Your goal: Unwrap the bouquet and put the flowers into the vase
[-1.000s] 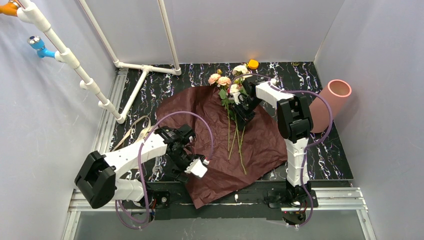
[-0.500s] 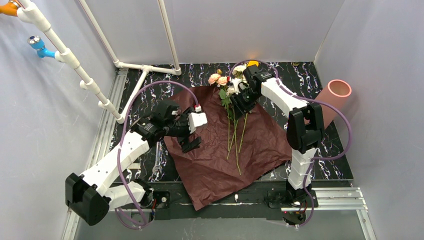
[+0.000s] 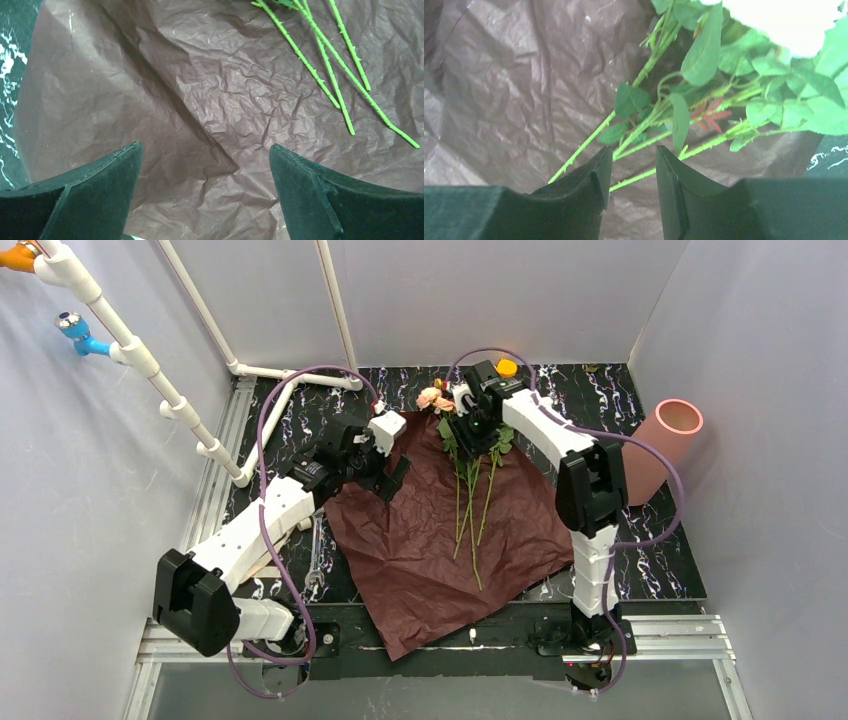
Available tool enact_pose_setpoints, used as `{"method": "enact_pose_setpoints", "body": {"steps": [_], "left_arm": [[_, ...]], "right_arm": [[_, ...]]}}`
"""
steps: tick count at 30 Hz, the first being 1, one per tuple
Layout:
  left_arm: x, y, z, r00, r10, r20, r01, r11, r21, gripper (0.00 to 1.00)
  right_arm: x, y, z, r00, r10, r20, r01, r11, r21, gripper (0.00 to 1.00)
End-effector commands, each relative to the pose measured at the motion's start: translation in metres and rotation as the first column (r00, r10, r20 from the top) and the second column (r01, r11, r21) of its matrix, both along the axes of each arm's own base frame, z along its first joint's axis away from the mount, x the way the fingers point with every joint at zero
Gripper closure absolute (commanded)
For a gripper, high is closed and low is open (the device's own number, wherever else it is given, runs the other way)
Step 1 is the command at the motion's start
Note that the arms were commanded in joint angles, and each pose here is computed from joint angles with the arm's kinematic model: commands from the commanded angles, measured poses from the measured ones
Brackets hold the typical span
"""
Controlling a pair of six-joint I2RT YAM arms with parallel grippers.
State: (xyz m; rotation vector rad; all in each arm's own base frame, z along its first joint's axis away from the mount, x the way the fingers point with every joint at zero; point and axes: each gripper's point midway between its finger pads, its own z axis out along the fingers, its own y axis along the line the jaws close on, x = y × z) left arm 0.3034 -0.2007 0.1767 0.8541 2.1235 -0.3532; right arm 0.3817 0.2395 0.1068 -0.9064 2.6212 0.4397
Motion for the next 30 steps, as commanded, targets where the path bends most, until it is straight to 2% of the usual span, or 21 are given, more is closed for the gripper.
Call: {"method": "enact_pose_setpoints", "body": {"steps": [1, 4, 13, 14, 16, 19, 23, 30], "left_arm": [[-0.001, 0.015, 0.006, 0.994, 0.100, -0.039, -0.099, 0.995, 0.021, 0.02], [0.003, 0.019, 0.006, 0.992, 0.122, -0.013, -0.122, 0.992, 0.025, 0.02], [0.006, 0.022, 0.014, 0.990, 0.138, 0.037, -0.138, 0.990, 0.005, 0.02], [0.006, 0.023, 0.013, 0.989, 0.138, 0.044, -0.139, 0.990, 0.011, 0.02], [0.005, 0.025, 0.012, 0.989, 0.138, 0.050, -0.139, 0.990, 0.017, 0.02], [0.004, 0.025, 0.014, 0.989, 0.136, 0.049, -0.137, 0.990, 0.012, 0.02], [0.005, 0.020, 0.017, 0.990, 0.138, 0.037, -0.137, 0.990, -0.010, 0.02], [0.012, 0.005, 0.023, 0.992, 0.125, 0.015, -0.124, 0.990, -0.064, 0.02]], "right_arm": [[0.021, 0.003, -0.013, 0.994, -0.111, 0.019, 0.112, 0.991, -0.071, 0.55], [0.033, 0.003, -0.031, 0.986, -0.156, 0.052, 0.162, 0.975, -0.149, 0.60], [0.042, 0.004, -0.083, 0.987, -0.154, 0.047, 0.161, 0.948, -0.276, 0.62], [0.042, 0.005, -0.085, 0.987, -0.153, 0.042, 0.158, 0.948, -0.276, 0.64], [0.041, 0.005, -0.086, 0.988, -0.152, 0.039, 0.157, 0.949, -0.273, 0.74], [0.040, 0.011, -0.071, 0.984, -0.174, 0.038, 0.178, 0.957, -0.230, 0.87], [0.039, 0.021, -0.035, 0.979, -0.195, 0.052, 0.201, 0.969, -0.146, 0.98], [0.035, 0.031, 0.027, 0.966, -0.247, 0.075, 0.246, 0.969, 0.021, 0.99]]}}
